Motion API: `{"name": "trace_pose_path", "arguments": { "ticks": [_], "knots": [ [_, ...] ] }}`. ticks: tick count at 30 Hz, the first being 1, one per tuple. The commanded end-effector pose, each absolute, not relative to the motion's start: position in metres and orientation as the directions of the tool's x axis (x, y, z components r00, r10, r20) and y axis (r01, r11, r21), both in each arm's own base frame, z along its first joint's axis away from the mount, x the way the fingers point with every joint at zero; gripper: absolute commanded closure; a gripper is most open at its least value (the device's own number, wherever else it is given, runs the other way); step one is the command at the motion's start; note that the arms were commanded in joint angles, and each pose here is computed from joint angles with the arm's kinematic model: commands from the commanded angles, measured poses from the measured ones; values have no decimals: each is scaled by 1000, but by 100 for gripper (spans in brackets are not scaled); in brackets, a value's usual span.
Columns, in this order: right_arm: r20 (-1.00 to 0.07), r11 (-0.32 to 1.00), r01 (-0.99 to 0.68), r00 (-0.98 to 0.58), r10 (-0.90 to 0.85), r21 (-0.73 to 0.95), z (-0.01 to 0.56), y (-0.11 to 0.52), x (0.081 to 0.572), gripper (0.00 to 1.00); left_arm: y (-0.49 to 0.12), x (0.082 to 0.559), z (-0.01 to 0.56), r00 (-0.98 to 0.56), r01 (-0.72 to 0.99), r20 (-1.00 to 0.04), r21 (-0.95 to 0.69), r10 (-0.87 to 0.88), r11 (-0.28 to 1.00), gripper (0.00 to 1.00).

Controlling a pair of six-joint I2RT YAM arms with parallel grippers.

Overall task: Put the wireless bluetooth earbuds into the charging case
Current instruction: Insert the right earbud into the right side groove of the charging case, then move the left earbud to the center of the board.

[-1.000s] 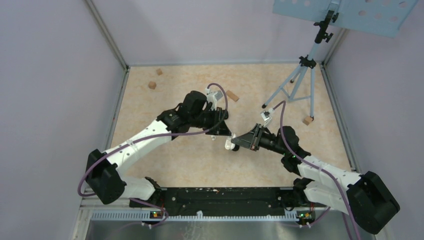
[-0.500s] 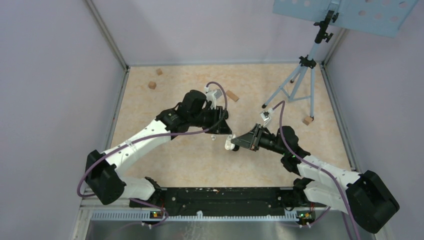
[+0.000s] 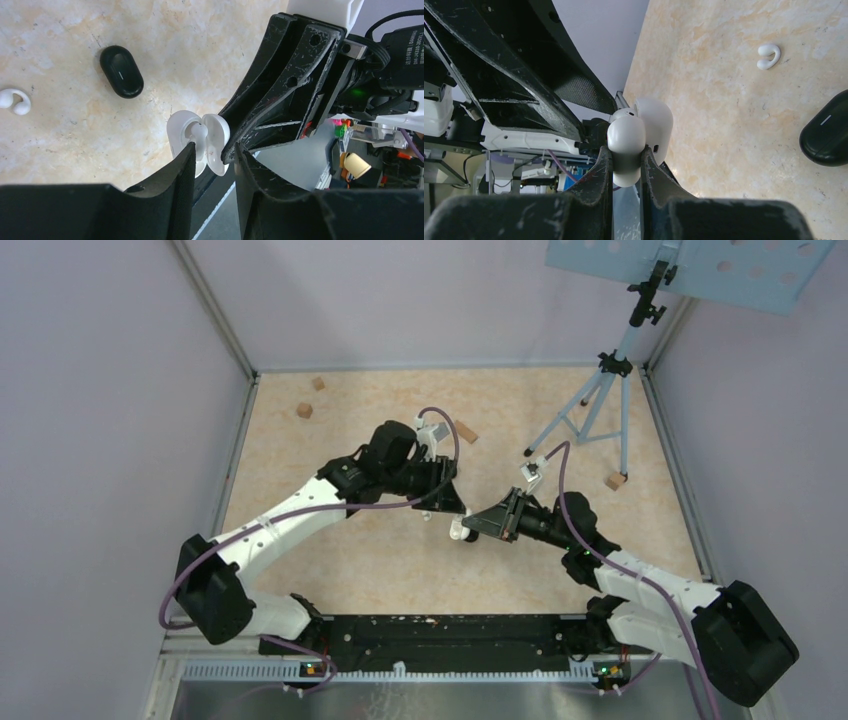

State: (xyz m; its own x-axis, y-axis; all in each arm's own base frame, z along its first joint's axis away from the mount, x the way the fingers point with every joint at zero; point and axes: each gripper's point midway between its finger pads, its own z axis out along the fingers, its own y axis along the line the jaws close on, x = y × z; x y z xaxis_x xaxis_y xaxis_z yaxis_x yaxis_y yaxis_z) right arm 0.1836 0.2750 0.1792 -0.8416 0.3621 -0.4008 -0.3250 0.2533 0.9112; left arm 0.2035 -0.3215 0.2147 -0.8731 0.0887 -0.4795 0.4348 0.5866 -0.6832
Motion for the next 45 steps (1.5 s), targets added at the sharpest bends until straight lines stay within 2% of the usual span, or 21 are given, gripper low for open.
{"name": "trace_pose_path", "arguments": {
  "ticks": [1, 15, 19, 25, 30, 33, 36, 45],
  "knots": [
    [-432, 212, -378, -825, 366, 901, 194, 278, 181, 100, -329, 198, 220, -867, 468, -482, -698, 128, 542, 61],
    [-427, 212, -372, -826, 369, 904, 192, 278, 181, 100, -333, 192, 228, -870, 471, -476, -726, 128, 501, 65],
    [-428, 212, -373, -824, 371, 903, 193, 278, 181, 100, -329, 196, 229, -863, 471, -493, -704, 111, 532, 64],
    [-428, 214, -372, -822, 375, 903, 194, 277, 182, 100, -318, 206, 247, -819, 496, -571, -654, 58, 571, 64],
    [-429, 215, -373, -818, 382, 902, 195, 277, 183, 100, -310, 206, 240, -816, 489, -574, -628, 65, 606, 71],
    [-430, 218, -373, -816, 387, 902, 195, 276, 183, 100, -302, 209, 238, -808, 473, -588, -613, 34, 633, 72],
    [-435, 229, -372, -811, 392, 899, 195, 274, 183, 100, -288, 212, 229, -799, 438, -601, -584, -1, 683, 72],
    [-478, 303, -382, -791, 382, 873, 194, 265, 182, 100, -243, 215, 157, -837, 315, -547, -437, 29, 843, 72]
  ]
}}
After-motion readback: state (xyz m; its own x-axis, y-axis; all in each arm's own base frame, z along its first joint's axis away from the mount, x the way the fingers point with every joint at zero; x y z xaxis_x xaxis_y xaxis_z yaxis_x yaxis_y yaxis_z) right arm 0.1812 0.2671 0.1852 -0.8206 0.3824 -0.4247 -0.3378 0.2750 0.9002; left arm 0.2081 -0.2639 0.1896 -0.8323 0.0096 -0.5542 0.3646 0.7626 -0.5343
